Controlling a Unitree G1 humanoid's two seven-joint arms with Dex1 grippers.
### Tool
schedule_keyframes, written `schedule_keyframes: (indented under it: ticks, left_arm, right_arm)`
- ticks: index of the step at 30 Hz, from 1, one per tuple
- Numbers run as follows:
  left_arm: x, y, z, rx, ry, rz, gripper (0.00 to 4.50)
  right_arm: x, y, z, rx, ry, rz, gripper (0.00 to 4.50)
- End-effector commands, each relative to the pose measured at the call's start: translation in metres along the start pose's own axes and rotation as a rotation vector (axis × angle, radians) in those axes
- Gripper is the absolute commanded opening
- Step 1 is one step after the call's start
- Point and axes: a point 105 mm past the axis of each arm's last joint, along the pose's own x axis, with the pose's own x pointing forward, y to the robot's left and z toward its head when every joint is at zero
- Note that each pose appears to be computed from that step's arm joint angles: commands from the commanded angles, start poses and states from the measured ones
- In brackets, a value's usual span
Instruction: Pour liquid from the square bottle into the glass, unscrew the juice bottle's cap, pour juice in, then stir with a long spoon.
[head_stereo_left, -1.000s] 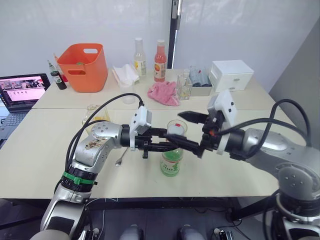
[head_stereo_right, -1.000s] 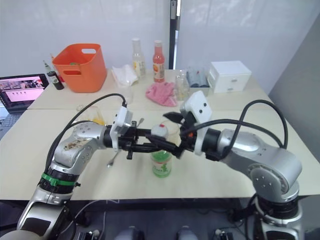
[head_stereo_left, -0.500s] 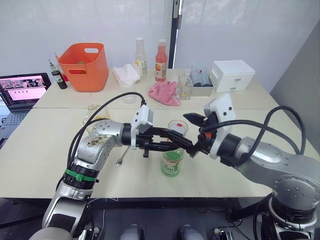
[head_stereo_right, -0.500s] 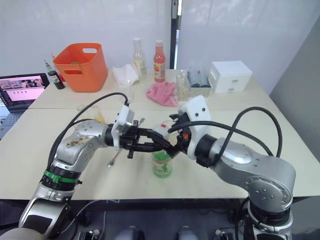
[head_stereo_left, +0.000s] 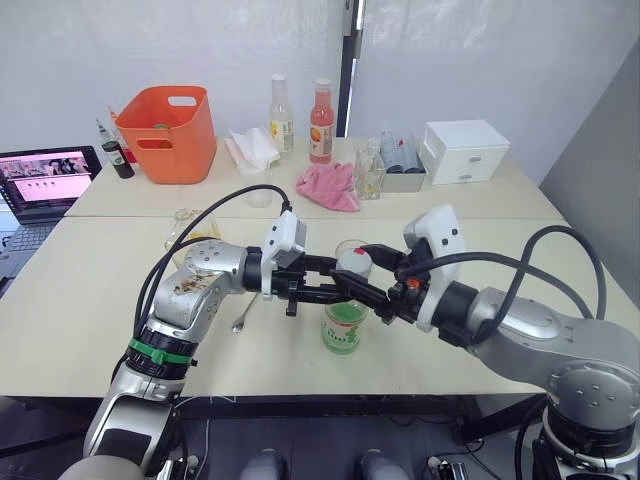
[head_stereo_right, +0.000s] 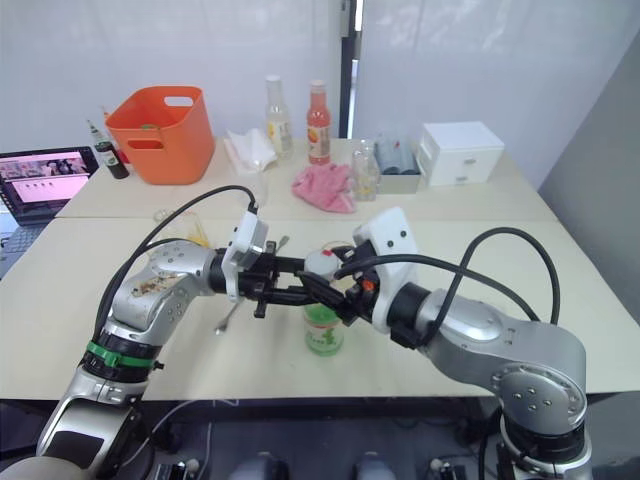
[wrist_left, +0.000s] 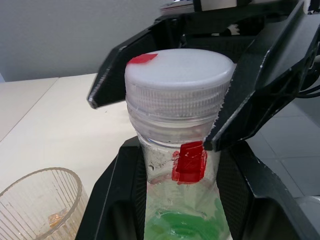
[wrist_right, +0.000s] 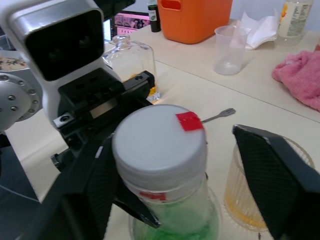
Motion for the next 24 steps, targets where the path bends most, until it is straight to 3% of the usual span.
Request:
schedule_keyframes:
  ticks: [1,2,5,10,17,20,24]
  left_arm:
    - [0.001,-0.006,-0.006,-0.011,0.02,-0.03,1.47]
    - [0.001,-0.005,-0.006,-0.012,0.021,-0.03,1.47]
    - [0.0,-0.005,-0.007,-0.012,0.025,-0.03,1.47]
    - [0.002,-0.004,-0.008,-0.017,0.025,-0.028,1.47]
    - [0.0,-0.006,-0.008,-0.019,0.03,-0.026,1.47]
    - [0.001,-0.007,-0.007,-0.019,0.027,-0.023,1.47]
    - [0.001,-0.009,-0.006,-0.022,0.026,-0.022,1.47]
  right_arm:
    - [-0.004,-0.008,0.012,-0.011,-0.065,-0.052,1.97]
    - [-0.004,-0.008,0.013,-0.003,-0.076,-0.049,1.78]
    - [-0.004,-0.008,0.017,0.017,-0.106,-0.021,1.78]
    - [-0.001,0.0,0.017,-0.034,-0.096,0.27,1.78]
    - [0.013,-0.022,0.01,-0.139,0.031,0.699,1.78]
    - [0.023,-0.032,0.014,-0.145,0.066,0.825,1.78]
    - [0.037,-0.041,0.025,-0.15,0.073,0.881,1.78]
